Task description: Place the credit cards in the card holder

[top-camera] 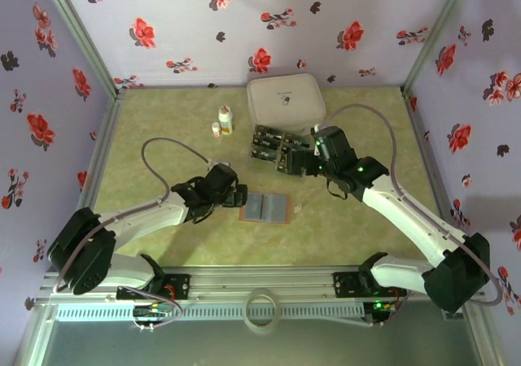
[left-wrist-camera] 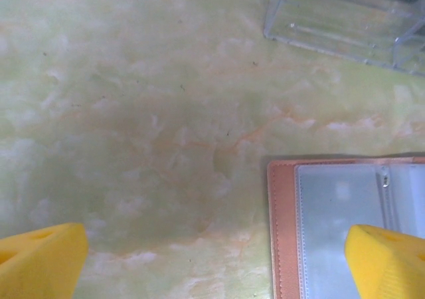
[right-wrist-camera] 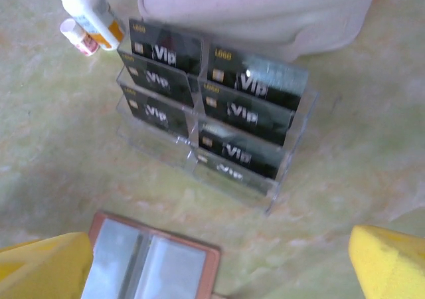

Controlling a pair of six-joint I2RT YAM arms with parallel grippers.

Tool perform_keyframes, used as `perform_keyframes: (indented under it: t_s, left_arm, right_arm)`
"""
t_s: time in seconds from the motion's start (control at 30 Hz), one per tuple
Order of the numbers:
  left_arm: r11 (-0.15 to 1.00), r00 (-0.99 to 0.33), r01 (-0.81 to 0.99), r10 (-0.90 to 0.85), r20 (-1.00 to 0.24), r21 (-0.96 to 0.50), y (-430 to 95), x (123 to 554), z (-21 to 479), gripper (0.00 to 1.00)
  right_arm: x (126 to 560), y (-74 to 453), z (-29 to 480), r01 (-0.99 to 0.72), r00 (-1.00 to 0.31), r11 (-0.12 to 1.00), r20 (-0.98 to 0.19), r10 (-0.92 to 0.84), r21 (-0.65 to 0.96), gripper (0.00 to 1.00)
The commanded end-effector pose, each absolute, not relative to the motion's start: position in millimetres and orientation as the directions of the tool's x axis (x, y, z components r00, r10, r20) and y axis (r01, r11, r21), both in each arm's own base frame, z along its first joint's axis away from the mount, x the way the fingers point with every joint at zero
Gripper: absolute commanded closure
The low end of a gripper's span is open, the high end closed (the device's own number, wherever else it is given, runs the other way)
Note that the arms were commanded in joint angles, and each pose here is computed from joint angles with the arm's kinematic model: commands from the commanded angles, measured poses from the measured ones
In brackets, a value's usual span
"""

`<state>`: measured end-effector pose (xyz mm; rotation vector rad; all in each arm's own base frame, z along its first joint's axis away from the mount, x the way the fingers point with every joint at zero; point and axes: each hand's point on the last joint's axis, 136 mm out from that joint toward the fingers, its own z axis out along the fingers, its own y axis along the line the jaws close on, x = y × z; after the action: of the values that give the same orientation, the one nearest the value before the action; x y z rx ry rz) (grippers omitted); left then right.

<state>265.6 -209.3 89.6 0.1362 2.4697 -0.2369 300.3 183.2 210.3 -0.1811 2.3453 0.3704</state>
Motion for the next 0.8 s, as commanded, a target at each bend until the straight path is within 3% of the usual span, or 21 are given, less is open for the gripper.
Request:
perform_keyframes:
  t_s: [0.0,0.1,0.17,0.33,0.4,0.77]
  left_arm:
    - [0.98,-0.773,0.147,0.026,-0.634,-0.138,-200.9,269.4,106.9,0.0]
    - [0.98,-0.763,0.125,-0.003,-0.647,-0.152,-196.1,270.1,117.3,0.0]
    - [0.982,-0.766,0.119,-0.003,-0.642,-0.146,-193.5,269.6,121.6,0.0]
    - [0.991,-0.755,0.035,-0.058,-0.653,-0.128,-177.5,269.6,125.4,0.0]
    - [0.989,-0.741,-0.009,-0.105,-0.664,-0.147,-170.0,269.9,126.2,0.0]
    - [0.971,-0.764,0.095,-0.071,-0.641,-0.221,-182.7,259.0,129.7,0.0]
  right_arm:
    - [308.8,178.0,225.8,-0.304,-0.641,0.948,-0.757,-0.126,0.1,0.01]
    - [314.3,185.9,227.6,-0.347,-0.633,0.935,-0.755,-0.171,0.079,0.01]
    - [317.9,188.5,221.4,-0.376,-0.646,0.926,-0.726,-0.235,0.034,0.06]
    - [311.0,212.0,192.9,-0.544,-0.695,0.839,-0.571,-0.436,0.022,0.42]
    - [310.6,218.3,179.2,-0.582,-0.708,0.813,-0.51,-0.488,0.029,0.51]
    - [334.9,215.3,128.2,-0.6,-0.721,0.795,-0.375,-0.584,-0.084,0.68]
